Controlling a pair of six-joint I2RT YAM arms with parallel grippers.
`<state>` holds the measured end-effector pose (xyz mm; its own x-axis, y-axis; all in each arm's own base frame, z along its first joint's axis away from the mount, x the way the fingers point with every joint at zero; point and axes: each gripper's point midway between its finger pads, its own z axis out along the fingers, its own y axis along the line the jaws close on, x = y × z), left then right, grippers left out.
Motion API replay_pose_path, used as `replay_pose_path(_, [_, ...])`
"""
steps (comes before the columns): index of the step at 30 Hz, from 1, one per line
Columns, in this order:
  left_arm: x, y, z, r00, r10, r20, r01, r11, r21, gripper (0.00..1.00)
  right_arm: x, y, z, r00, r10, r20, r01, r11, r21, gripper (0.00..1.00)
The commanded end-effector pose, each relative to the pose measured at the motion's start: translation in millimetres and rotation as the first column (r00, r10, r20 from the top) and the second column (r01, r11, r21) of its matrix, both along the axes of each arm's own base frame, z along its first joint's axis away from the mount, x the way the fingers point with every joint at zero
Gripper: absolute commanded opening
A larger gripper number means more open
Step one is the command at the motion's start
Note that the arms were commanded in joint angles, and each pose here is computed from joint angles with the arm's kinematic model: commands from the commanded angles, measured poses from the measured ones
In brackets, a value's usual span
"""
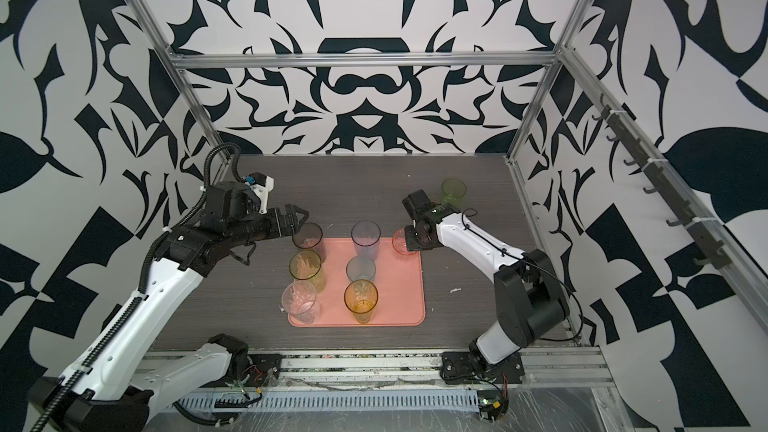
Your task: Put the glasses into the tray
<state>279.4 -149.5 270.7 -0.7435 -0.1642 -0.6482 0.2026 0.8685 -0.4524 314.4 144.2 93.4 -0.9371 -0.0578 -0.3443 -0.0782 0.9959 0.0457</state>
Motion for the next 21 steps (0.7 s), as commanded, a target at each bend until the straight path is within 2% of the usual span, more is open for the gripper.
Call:
replay_pose_path(1, [0,-2,5,1.0,-0.005,0.01,0.005,1.0,-0.015,1.0,5,4,5,1.0,-0.01,0.016,0.009,0.999,0.032,0.13])
replay_pose_path(3, [0,-3,5,1.0,-0.004,0.008,0.005,1.0,-0.017,1.0,6,5,8,1.0,-0.01,0.021,0.009,0.999,0.036,0.23])
replay_pose_path(5, [0,-3,5,1.0,-0.006,0.008,0.006,1.0,-0.018,1.0,7,5,12,1.0,-0.01,0.028,0.009,0.999,0.041,0.3])
replay_pose_path(21, [1,-3,8,1.0,-0.001,0.011,0.001,1.0,-0.024,0.99,30,-3,77,0.982,0.011,0.189,-0.012,1.0,0.002,0.4])
